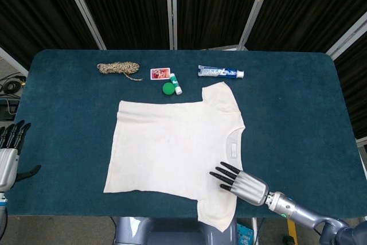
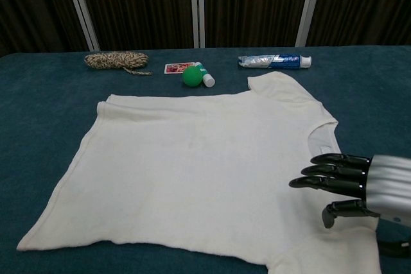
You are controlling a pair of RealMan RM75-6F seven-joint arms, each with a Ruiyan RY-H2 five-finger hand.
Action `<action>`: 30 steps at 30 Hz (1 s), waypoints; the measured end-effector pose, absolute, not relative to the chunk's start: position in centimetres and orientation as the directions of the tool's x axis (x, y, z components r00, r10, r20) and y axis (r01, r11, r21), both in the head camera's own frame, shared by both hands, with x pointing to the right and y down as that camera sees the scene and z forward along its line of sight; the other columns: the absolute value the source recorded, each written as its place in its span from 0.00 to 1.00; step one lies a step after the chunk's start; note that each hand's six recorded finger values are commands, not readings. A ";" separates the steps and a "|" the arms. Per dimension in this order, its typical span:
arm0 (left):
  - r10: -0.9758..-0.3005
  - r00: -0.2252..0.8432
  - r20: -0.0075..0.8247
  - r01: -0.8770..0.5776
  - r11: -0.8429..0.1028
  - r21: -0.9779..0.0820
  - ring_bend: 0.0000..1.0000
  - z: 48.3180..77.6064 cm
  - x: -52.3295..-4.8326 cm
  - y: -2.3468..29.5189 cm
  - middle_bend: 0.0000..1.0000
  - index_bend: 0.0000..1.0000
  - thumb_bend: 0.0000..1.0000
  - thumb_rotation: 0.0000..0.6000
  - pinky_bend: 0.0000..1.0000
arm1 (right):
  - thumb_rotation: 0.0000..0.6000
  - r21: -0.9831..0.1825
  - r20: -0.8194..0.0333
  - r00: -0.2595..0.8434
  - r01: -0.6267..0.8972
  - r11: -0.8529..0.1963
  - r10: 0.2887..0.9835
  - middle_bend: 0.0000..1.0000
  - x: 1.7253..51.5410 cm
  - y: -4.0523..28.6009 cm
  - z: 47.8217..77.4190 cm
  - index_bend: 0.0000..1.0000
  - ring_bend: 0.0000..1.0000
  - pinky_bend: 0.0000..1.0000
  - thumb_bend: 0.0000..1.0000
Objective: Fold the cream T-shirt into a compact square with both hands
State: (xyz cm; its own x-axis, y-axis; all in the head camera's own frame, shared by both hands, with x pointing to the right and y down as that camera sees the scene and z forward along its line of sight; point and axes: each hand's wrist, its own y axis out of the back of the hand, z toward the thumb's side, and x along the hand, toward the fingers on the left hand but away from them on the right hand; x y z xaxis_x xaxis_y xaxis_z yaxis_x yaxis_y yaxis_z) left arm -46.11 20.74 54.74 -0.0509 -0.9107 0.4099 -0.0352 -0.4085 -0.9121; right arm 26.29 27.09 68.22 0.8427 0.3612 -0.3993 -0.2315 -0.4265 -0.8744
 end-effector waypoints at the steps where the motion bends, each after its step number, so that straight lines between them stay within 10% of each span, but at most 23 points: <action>1: -0.911 -0.050 0.410 -0.035 -0.409 -0.912 0.00 54.8 -46.1 20.7 0.00 0.00 0.00 1.00 0.00 | 1.00 -0.872 -0.399 0.843 -0.227 -0.433 0.362 0.06 26.3 27.2 68.2 0.47 0.00 0.00 0.30; 17: -0.906 -0.035 0.421 -0.050 -0.419 -0.907 0.00 55.0 -45.8 20.8 0.00 0.00 0.01 1.00 0.00 | 1.00 -0.865 -0.357 0.847 -0.141 -0.481 0.393 0.10 26.1 27.6 68.2 0.69 0.00 0.00 0.43; 23: -0.905 0.060 0.422 -0.087 -0.426 -0.901 0.00 55.1 -44.0 21.1 0.00 0.00 0.16 1.00 0.00 | 1.00 -0.863 -0.350 0.842 -0.118 -0.492 0.410 0.10 26.1 27.4 68.2 0.69 0.00 0.00 0.46; 30: -0.850 0.238 0.469 -0.081 -0.499 -0.863 0.00 57.0 -41.4 22.5 0.00 0.19 0.22 1.00 0.00 | 1.00 -0.868 -0.343 0.843 -0.115 -0.484 0.414 0.10 26.1 27.2 67.9 0.69 0.00 0.00 0.47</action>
State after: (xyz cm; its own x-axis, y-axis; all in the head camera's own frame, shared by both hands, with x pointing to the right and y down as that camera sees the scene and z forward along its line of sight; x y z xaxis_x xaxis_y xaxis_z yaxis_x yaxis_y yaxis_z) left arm -41.38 22.53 57.03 0.2381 -0.8503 0.4694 -0.0811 -0.4990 -0.8628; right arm 26.08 27.22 67.89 0.8430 0.4144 -0.3430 -0.1152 -0.4837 -0.8676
